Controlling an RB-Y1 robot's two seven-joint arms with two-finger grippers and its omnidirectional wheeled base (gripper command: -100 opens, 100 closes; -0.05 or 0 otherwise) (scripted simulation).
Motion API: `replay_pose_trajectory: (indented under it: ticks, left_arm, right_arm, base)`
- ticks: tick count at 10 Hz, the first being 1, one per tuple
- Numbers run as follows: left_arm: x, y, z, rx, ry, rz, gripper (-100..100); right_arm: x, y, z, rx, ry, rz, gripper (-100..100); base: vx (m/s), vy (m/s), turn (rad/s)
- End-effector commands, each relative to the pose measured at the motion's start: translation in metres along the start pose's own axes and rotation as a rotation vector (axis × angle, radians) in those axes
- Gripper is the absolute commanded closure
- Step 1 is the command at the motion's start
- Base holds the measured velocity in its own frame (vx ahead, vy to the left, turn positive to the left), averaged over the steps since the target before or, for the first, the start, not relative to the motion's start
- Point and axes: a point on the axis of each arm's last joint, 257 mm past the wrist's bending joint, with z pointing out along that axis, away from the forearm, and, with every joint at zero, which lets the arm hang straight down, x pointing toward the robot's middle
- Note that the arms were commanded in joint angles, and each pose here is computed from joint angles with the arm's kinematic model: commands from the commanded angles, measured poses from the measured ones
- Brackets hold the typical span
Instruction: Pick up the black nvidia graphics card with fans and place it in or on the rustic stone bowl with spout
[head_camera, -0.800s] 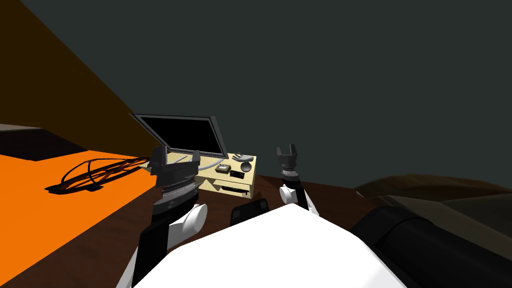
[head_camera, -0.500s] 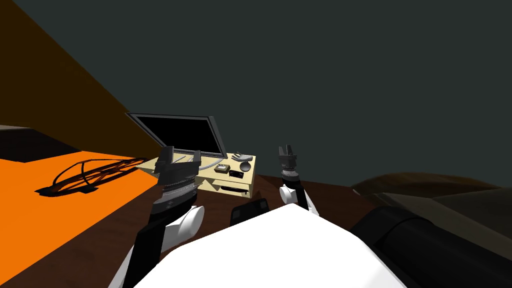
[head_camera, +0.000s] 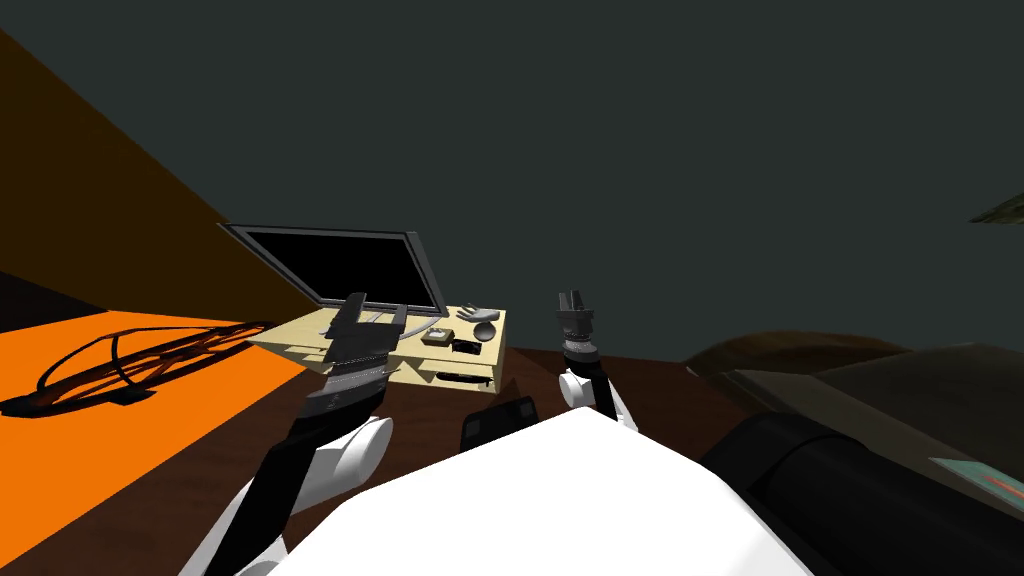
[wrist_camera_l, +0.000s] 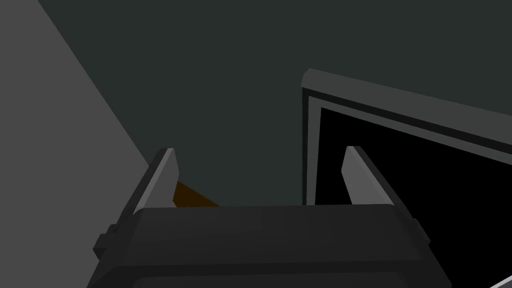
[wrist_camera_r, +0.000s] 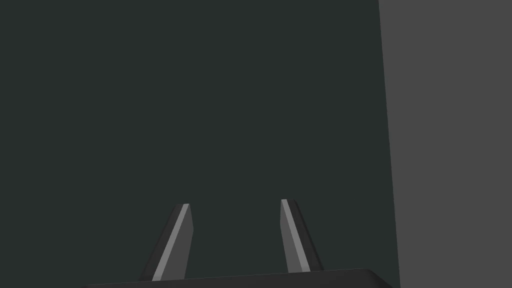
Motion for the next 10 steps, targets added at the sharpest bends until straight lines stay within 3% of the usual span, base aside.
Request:
replay_pose_trajectory:
  ticks: [1,3,8,9,10]
  left_arm:
    - [-0.002,0.009,0.001,-0.034,0.003,-0.007,-100]
    - [-0.013,0.029,0.001,-0.113,0.011,-0.025,-100]
    - [-0.028,0.064,-0.003,-0.242,0.003,-0.044,-100]
    - [-0.036,0.078,-0.006,-0.295,-0.001,-0.056,-100]
    - [-0.037,0.081,-0.007,-0.304,-0.003,-0.055,-100]
  right_arm:
    - [0.0,0.0,0.0,0.0,0.0,0.0,0]
    - [0.0,0.0,0.0,0.0,0.0,0.0,0]
    - [0.0,0.0,0.0,0.0,0.0,0.0,0]
    - [0.0,0.0,0.0,0.0,0.0,0.0,0]
    - [0.0,0.0,0.0,0.0,0.0,0.0,0]
  base:
    - [-0.038,-0.034,-0.03]
    - [-0.041,-0.038,-0.114]
    - [-0.024,-0.034,-0.082]
    - [-0.018,-0.043,-0.117]
    - [-0.014,-0.035,-0.071]
